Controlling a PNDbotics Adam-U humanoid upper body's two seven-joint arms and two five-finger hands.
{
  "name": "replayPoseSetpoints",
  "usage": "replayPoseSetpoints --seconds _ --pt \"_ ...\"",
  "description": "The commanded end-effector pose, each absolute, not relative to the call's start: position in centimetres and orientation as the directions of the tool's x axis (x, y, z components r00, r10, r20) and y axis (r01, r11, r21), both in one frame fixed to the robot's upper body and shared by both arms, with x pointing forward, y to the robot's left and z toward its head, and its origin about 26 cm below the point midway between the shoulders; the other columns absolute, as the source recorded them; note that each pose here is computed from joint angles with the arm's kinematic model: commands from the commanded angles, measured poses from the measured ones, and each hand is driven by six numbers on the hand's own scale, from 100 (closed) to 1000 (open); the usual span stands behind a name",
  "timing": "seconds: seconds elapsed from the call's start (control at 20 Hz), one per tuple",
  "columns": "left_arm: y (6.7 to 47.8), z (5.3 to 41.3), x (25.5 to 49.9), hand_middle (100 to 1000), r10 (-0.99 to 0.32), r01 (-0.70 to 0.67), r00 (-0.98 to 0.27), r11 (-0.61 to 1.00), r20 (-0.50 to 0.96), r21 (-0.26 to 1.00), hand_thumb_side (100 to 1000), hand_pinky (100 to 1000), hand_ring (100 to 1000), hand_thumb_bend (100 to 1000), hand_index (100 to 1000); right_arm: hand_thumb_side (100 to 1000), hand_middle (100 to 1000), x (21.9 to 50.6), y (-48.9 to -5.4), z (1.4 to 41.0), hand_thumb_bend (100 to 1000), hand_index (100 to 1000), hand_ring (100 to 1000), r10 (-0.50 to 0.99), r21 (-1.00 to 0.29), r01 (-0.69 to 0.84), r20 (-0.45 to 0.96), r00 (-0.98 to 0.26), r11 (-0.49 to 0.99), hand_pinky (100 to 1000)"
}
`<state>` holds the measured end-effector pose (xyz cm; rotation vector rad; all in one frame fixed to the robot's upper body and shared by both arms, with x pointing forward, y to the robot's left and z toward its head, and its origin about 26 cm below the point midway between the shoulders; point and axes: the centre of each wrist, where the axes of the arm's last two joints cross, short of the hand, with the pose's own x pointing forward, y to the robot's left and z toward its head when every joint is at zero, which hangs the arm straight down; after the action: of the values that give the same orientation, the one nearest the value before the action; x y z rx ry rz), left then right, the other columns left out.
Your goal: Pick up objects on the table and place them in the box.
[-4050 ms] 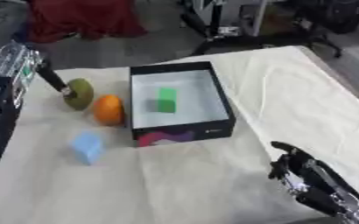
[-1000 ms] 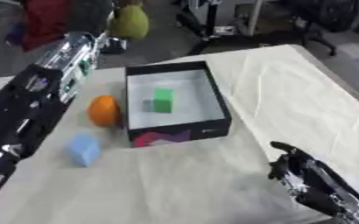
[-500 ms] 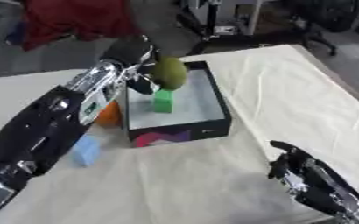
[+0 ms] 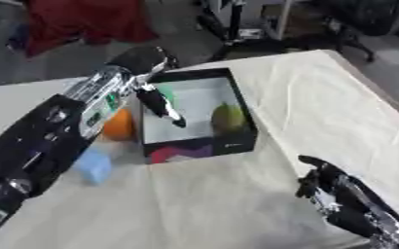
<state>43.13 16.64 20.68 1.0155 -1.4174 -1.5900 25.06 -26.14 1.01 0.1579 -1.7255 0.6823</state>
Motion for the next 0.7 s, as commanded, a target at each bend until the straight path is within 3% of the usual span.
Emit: replayPoseSetpoints --seconds 0.05,0.45,0.7 --pt "20.0 25.1 42.3 721 -0.943 -0.036 -0.322 -0.079 -0.086 0.996 511 721 656 898 823 470 483 25.2 -26.6 1.5 100 925 557 0.263 -0.372 -0.442 0.92 -0.289 0.816 839" --pt "27.7 25.4 38.8 731 -0.98 0.123 -0.196 -0.057 -0.033 0.991 467 731 663 851 828 470 483 25.2 -26.8 1.5 100 925 557 0.273 -0.378 -0.433 0.919 -0.286 0.818 839" --pt "30.8 22.9 36.8 723 -0.992 0.311 -0.123 -0.026 0.013 0.95 411 730 666 832 820 470 482 25.2 -26.9 1.6 100 925 557 0.278 -0.383 -0.426 0.916 -0.289 0.819 839"
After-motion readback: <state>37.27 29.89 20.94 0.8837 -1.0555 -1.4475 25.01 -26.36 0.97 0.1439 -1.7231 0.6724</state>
